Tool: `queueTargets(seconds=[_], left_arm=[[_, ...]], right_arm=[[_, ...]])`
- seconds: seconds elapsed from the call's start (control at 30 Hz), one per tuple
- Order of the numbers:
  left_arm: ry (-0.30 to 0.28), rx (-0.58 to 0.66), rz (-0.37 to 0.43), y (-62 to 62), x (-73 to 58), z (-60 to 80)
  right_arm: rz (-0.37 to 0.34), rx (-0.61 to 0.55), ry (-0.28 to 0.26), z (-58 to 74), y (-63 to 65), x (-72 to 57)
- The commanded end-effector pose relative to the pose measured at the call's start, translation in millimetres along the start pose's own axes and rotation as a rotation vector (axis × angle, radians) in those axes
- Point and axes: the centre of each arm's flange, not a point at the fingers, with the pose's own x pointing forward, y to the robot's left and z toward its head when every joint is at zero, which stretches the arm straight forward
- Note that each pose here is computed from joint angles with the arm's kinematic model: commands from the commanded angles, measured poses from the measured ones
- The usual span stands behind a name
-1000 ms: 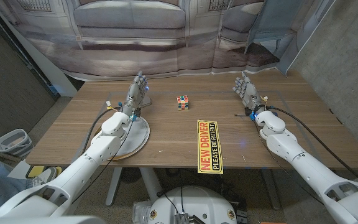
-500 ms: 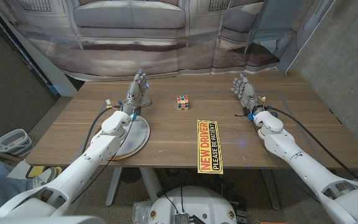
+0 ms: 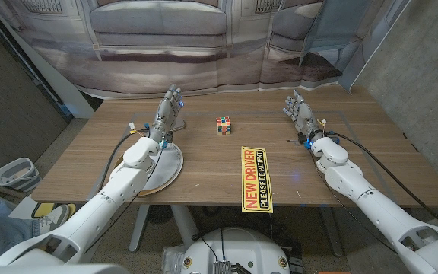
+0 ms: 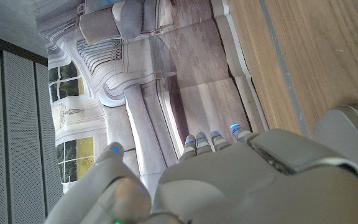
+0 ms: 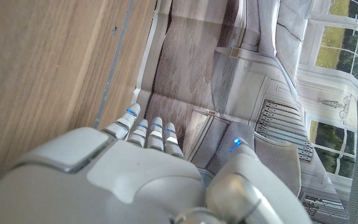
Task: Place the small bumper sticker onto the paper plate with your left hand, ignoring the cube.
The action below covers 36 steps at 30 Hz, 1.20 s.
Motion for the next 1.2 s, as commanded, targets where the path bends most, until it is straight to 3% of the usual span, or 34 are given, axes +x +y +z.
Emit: queueTargets(seconds=[0.03, 1.2], left_arm=[[-0.014, 0.024, -0.025, -4.7, -10.3, 9.9], [-0.054, 0.094, -0.079, -26.1, -32.3, 28.7]], right_arm=[[0.002, -0.003, -0.006, 1.0, 4.5, -4.2], [0.008, -0.018, -0.043, 15.9, -4.3, -3.9]])
